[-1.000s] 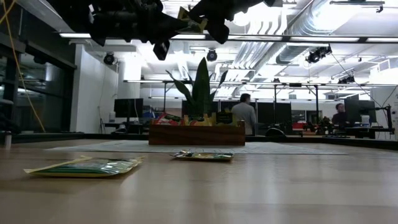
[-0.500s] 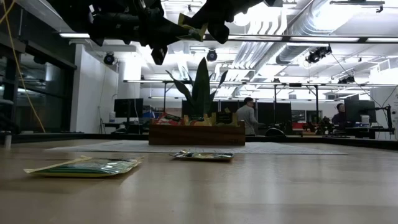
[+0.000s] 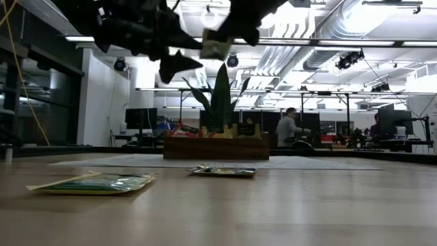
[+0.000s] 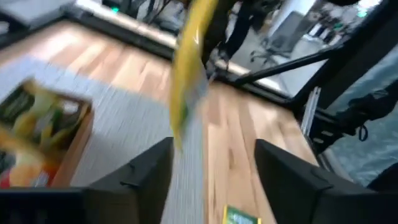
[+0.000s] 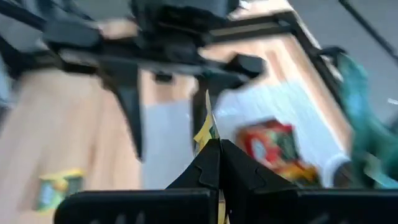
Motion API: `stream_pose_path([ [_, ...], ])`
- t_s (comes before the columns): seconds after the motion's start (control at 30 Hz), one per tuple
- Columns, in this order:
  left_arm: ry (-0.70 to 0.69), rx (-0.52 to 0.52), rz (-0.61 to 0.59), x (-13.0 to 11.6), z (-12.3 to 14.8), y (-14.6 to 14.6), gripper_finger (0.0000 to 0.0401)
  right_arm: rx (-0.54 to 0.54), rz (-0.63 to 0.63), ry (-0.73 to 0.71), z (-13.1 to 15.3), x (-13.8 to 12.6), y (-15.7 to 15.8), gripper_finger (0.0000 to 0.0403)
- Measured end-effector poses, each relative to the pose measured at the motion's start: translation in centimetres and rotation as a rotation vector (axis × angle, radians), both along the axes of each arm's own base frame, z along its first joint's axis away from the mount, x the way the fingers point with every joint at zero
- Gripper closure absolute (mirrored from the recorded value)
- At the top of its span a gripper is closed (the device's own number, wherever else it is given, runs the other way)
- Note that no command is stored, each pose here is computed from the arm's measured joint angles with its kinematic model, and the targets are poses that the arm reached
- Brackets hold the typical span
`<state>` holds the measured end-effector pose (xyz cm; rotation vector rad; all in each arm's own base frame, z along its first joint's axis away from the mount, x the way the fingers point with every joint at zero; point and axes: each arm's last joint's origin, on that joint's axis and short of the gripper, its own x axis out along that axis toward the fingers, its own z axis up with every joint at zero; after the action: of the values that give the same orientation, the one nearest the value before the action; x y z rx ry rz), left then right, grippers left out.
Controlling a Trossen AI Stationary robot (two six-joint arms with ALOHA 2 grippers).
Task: Pick & Place Tea
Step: Put the yellow tea bag into the right section of the wooden organizer
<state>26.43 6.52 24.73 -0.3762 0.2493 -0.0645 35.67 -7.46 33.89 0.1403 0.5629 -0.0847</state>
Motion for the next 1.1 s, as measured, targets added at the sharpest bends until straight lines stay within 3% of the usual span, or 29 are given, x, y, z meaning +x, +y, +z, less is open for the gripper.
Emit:
stream_pose_path([
  [0.17,0.139,-0.052,0.057,-0.5,-1.2,0.0,0.014,-0.096,-0.056,0.162,-0.7,-1.4,-0.5,0.0402],
  [0.33,0.192,-0.054,0.08,-1.1,-1.2,-0.1,0.0141,-0.206,-0.044,0.331,-2.1,-2.2,-0.5,0.0402],
  [0.43,0.198,-0.05,0.09,-1.4,-1.0,-0.2,0.0149,-0.207,-0.026,0.366,-3.6,-2.4,-0.6,0.0403],
  [0.73,0.195,-0.039,0.136,-2.2,-0.3,-0.2,0.0165,-0.145,-0.019,0.31,-8.4,-2.8,-2.3,0.0403],
  [1.1,0.197,-0.09,0.122,-2.2,-0.3,-0.3,0.0165,-0.09,-0.057,0.242,-11.3,-4.3,-5.3,0.0403],
])
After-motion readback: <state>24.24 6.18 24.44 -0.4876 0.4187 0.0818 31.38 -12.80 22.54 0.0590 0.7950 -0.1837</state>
